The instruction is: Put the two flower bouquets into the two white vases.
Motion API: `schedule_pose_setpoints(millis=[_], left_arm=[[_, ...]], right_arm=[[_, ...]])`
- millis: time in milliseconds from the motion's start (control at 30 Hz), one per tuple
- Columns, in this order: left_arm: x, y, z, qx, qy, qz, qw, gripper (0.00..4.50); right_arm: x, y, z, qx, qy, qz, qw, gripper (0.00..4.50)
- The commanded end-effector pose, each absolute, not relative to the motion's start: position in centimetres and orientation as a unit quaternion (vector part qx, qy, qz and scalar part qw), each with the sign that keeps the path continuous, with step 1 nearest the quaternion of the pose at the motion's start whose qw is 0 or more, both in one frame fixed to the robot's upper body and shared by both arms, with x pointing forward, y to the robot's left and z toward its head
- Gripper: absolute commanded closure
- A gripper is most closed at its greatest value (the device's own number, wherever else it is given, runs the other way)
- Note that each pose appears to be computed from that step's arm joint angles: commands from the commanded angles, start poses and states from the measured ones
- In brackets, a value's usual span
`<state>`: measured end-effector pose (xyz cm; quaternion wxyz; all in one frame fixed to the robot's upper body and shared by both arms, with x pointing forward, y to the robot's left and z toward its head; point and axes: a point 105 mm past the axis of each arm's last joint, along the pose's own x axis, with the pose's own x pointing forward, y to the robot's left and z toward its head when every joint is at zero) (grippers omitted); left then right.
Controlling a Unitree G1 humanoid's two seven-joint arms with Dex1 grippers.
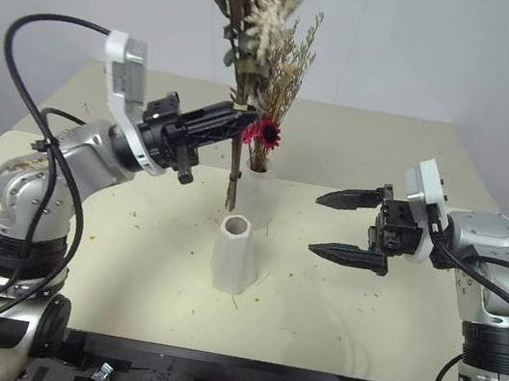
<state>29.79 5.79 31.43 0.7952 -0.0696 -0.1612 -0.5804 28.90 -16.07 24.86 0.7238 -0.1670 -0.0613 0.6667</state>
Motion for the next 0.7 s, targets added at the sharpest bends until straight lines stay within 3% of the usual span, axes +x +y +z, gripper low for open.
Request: schedule_pose_setpoints(millis=[33, 700], left_arm=[[29.0, 5.0, 31.9, -0.062, -0.179, -0.596, 0.78, 4.37], [29.0, 5.2, 28.1, -0.052, -0.122, -0.591, 0.796, 4.37]], right_arm=[[28.2, -16.3, 26.1, -0.18, -0.085, 0.66, 0.725, 0.0], [28.2, -16.3, 25.9, -0.177, -0.085, 0.657, 0.728, 0.0]])
